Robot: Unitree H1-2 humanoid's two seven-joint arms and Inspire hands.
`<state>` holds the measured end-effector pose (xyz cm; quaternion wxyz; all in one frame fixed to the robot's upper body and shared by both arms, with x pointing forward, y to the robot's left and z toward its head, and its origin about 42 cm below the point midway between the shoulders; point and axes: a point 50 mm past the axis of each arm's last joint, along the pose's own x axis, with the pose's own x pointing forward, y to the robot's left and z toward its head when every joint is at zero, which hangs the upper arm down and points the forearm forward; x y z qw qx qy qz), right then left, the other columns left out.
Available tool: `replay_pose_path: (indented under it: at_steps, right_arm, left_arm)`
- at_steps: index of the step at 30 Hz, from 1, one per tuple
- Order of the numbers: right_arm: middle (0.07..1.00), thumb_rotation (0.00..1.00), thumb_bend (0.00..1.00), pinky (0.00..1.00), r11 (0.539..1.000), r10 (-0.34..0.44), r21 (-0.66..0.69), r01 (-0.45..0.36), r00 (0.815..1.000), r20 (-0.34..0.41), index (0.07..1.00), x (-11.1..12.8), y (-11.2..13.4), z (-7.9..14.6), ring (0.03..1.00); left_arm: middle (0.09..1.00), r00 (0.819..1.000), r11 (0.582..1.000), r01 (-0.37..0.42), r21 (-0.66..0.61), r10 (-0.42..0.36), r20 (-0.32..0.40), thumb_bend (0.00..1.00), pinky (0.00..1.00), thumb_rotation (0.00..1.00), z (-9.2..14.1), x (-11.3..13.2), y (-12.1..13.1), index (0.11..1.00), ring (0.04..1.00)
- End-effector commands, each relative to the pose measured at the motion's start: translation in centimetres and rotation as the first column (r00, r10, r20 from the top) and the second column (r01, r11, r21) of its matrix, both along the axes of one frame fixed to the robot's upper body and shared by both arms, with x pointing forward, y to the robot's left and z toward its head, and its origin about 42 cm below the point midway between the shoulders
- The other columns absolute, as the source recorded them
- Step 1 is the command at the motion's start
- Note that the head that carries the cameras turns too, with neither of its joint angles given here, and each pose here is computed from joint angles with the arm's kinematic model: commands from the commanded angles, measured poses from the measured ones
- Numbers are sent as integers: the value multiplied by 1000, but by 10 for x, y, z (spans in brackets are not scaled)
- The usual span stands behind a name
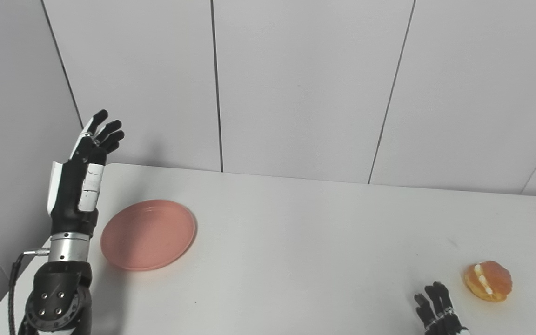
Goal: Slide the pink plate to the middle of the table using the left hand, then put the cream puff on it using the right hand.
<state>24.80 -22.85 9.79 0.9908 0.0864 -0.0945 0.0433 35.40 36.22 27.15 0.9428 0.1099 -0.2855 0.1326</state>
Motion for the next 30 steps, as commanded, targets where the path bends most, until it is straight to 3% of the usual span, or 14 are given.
replay_pose_path:
  at_steps: [1,8,14,26,30]
  right_arm:
    - [973,1000,706,1000,1000,-9,-9,8,987,-163,973,2,-4,-32,943]
    - [970,1000,703,1000,1000,-10,-7,9,985,-171,971,1,-3,-32,939]
    - [966,1000,723,993,1000,-10,-12,8,985,-174,968,1,-3,-32,934]
    - [958,1000,732,982,1000,-11,-11,9,984,-179,961,1,-5,-31,923]
    - [959,1000,730,982,1000,-9,-11,7,984,-178,962,0,-5,-31,922]
  left_arm:
    - [871,997,1000,1,28,-3,72,941,873,934,18,7,3,902,846]
    - [882,998,999,-50,-4,50,26,940,876,925,-6,33,32,909,874]
    - [894,993,995,-101,12,101,-54,928,897,951,-39,52,61,915,880]
    - [898,984,989,-116,-91,101,-148,846,902,942,-77,60,71,902,890]
    - [894,979,985,-119,-128,95,-178,884,893,919,-85,61,73,887,889]
